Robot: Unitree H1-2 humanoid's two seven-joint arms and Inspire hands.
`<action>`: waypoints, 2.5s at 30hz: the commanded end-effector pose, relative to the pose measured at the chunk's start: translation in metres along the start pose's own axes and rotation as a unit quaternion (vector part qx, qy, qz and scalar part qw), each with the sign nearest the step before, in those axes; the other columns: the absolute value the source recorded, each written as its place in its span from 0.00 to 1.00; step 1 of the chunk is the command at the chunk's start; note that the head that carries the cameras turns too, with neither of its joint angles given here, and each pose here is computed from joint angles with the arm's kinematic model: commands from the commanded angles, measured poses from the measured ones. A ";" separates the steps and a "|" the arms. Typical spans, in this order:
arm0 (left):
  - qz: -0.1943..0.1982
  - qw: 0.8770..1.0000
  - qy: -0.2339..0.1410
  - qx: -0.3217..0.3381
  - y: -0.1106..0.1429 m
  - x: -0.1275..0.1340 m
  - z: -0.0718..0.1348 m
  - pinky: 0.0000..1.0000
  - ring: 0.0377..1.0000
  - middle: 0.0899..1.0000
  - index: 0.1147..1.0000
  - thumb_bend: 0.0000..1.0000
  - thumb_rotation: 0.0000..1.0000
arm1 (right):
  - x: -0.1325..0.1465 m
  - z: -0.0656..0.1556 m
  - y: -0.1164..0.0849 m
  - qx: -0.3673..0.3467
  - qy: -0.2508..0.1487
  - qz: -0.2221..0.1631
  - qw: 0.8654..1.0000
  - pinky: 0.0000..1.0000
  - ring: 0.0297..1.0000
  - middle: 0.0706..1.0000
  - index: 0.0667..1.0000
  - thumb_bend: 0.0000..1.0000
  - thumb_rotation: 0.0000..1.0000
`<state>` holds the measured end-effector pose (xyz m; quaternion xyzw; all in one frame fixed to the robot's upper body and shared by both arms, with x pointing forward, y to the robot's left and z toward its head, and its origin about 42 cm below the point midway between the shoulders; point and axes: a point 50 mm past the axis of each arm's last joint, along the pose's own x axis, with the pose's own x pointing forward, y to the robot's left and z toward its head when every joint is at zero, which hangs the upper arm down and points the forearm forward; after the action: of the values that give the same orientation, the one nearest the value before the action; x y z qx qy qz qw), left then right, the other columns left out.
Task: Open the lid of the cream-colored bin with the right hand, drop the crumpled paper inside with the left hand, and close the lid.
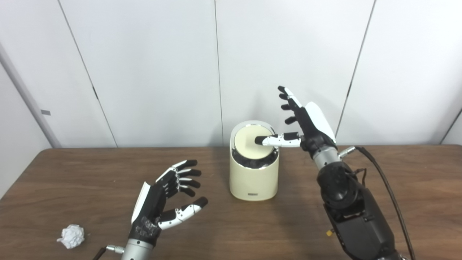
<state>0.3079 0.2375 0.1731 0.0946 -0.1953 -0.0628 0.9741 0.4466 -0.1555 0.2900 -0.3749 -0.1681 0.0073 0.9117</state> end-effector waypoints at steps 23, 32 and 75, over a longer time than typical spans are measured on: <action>0.001 0.999 -0.049 -0.001 -0.003 0.016 0.020 0.54 0.62 0.70 0.78 0.66 0.15 | 0.019 0.010 0.003 -0.063 -0.030 0.000 0.998 0.67 0.84 0.90 0.94 0.84 0.25; -0.003 0.999 -0.051 -0.002 -0.002 0.016 0.023 0.53 0.62 0.71 0.78 0.66 0.16 | 0.018 0.005 0.002 -0.180 -0.049 -0.002 0.982 0.70 0.83 0.90 0.94 0.88 0.20; -0.001 0.999 -0.051 -0.007 -0.002 0.016 0.024 0.53 0.61 0.70 0.78 0.66 0.15 | -0.084 -0.047 -0.033 0.072 -0.002 -0.011 0.997 0.65 0.83 0.90 0.90 0.79 0.48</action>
<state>0.3088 0.2309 0.1809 0.0872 -0.2067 -0.0689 0.9721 0.3786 -0.2242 0.2305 -0.3156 -0.1095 0.0171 0.9424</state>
